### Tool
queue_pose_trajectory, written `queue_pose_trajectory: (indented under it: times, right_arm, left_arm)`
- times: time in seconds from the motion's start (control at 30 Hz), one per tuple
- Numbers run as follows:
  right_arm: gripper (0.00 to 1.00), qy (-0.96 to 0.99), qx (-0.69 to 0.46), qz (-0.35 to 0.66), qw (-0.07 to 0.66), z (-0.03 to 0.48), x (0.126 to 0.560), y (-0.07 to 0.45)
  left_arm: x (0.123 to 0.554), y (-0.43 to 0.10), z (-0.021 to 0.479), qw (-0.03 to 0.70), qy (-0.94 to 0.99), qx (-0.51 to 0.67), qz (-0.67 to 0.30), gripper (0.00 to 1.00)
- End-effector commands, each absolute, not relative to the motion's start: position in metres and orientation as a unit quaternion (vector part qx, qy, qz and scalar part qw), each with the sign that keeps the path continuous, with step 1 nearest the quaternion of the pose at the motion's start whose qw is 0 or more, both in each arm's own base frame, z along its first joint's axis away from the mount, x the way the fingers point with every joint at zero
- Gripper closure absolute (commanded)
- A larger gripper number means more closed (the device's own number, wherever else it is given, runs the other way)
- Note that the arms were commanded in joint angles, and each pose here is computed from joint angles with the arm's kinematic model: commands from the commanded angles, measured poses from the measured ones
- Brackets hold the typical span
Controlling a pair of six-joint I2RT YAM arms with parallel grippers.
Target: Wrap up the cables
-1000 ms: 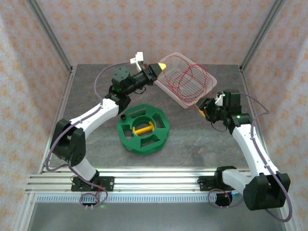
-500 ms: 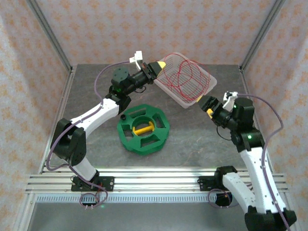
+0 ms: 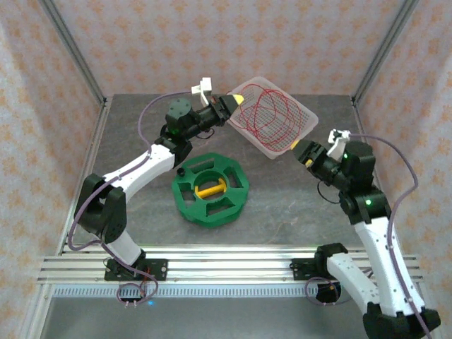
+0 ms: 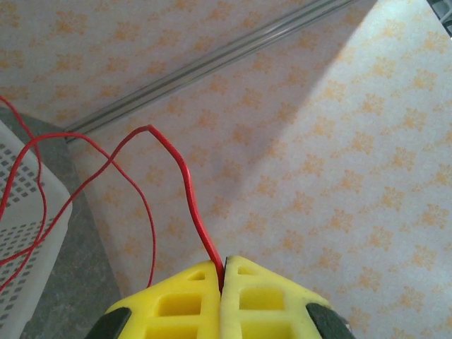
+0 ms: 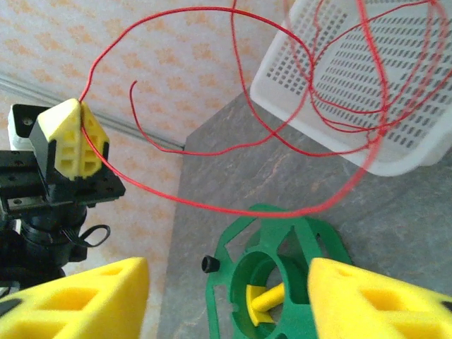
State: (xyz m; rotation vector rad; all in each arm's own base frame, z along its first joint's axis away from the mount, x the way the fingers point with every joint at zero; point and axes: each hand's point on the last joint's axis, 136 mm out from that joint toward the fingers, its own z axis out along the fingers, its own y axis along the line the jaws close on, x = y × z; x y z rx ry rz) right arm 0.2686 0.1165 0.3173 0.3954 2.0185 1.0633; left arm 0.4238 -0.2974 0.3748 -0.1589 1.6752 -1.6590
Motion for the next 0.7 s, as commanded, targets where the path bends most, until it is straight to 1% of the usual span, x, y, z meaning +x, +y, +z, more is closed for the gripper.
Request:
queue_pose_trajectory:
  times: [0.0, 0.07, 0.17, 0.2, 0.27, 0.3, 0.37, 0.47, 0.53, 0.67]
  right_arm:
    - [0.46, 0.788, 0.113, 0.436, 0.42, 0.343, 0.284, 0.134]
    - [0.49, 0.794, 0.104, 0.427, 0.42, 0.342, 0.295, 0.143]
    - [0.56, 0.807, 0.098, 0.408, 0.416, 0.334, 0.317, 0.152]
    - [0.57, 0.812, 0.099, 0.4, 0.413, 0.329, 0.325, 0.154]
    - [0.64, 0.829, 0.106, 0.373, 0.403, 0.311, 0.343, 0.153]
    - [0.66, 0.838, 0.107, 0.357, 0.398, 0.302, 0.35, 0.152]
    - [0.67, 0.854, 0.105, 0.327, 0.391, 0.28, 0.364, 0.15]
    - [0.67, 0.862, 0.1, 0.286, 0.406, 0.262, 0.378, 0.141]
    - [0.64, 0.864, 0.085, 0.27, 0.417, 0.26, 0.384, 0.139]
    - [0.56, 0.86, 0.065, 0.256, 0.437, 0.261, 0.394, 0.134]
  left_arm:
    - [0.408, -0.299, 0.406, 0.387, 0.641, -0.023, -0.663, 1.0]
    - [0.404, -0.298, 0.408, 0.388, 0.641, -0.018, -0.663, 1.0]
    - [0.4, -0.297, 0.411, 0.387, 0.639, -0.014, -0.664, 1.0]
    - [0.399, -0.297, 0.411, 0.387, 0.638, -0.013, -0.666, 1.0]
    - [0.397, -0.297, 0.415, 0.383, 0.633, -0.013, -0.673, 1.0]
    - [0.396, -0.298, 0.416, 0.38, 0.63, -0.013, -0.677, 1.0]
    - [0.393, -0.297, 0.421, 0.375, 0.623, -0.012, -0.686, 1.0]
    - [0.387, -0.297, 0.428, 0.366, 0.615, -0.01, -0.698, 1.0]
    - [0.382, -0.297, 0.431, 0.358, 0.611, -0.008, -0.706, 1.0]
    - [0.374, -0.298, 0.438, 0.339, 0.605, -0.002, -0.72, 1.0]
